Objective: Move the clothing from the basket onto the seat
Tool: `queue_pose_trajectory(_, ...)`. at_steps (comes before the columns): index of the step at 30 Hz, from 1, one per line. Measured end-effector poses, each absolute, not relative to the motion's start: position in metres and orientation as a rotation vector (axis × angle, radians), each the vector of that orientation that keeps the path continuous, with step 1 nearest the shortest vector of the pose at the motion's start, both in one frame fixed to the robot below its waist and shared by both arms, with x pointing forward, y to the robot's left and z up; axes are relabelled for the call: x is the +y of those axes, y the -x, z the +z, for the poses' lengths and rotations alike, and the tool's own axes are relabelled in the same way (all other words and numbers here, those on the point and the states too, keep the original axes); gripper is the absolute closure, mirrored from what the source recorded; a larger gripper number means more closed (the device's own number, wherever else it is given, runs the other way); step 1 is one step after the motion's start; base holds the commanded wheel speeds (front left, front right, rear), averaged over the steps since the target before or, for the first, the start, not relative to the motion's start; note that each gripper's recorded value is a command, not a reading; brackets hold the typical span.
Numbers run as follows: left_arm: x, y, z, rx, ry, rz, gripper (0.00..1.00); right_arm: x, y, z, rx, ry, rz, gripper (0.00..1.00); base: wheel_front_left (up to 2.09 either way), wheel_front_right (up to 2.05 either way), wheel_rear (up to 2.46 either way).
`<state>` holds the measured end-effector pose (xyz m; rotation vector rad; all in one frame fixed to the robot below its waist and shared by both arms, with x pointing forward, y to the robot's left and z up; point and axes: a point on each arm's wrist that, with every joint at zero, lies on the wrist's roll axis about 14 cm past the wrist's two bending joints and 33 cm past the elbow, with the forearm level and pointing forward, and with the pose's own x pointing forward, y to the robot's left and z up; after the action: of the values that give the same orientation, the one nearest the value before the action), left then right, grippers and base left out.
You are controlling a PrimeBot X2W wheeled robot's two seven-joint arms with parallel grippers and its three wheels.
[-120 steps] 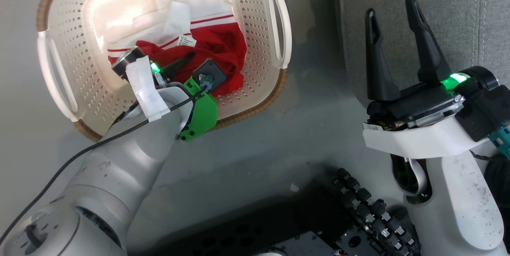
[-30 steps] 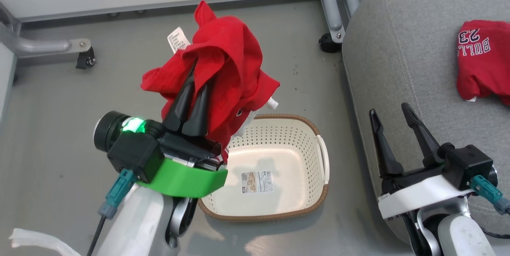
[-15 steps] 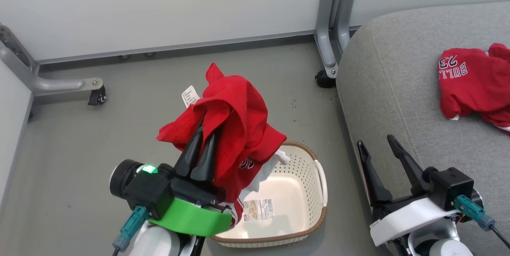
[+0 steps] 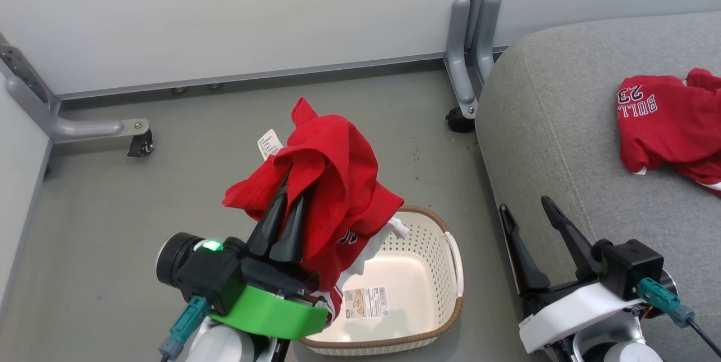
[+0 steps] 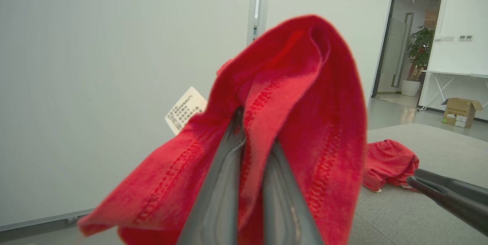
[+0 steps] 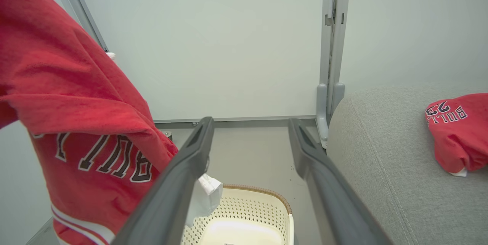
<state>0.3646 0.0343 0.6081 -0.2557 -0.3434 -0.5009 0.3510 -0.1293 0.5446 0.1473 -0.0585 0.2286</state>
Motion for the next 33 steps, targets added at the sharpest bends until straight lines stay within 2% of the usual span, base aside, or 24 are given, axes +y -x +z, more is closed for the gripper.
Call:
queue_pose_trajectory(11, 0.035, -0.366, 0.607, -0.341, 0.262, -0.497, 1.0, -0.119, -0.352, 0.539, -0.035, -0.141, 0.267, 0.0, 0.0, 0.0, 0.0)
queue_pose_trajectory(23, 0.032, -0.374, 0.605, -0.338, 0.268, -0.51, 1.0, -0.031, -0.355, 0.526, 0.023, -0.133, 0.599, 0.0, 0.0, 0.0, 0.0)
queue_pose_trajectory(33, 0.03, -0.376, 0.602, -0.328, 0.278, -0.515, 1.0, 0.008, -0.373, 0.538, -0.043, -0.08, 0.748, 0.0, 0.0, 0.0, 0.0)
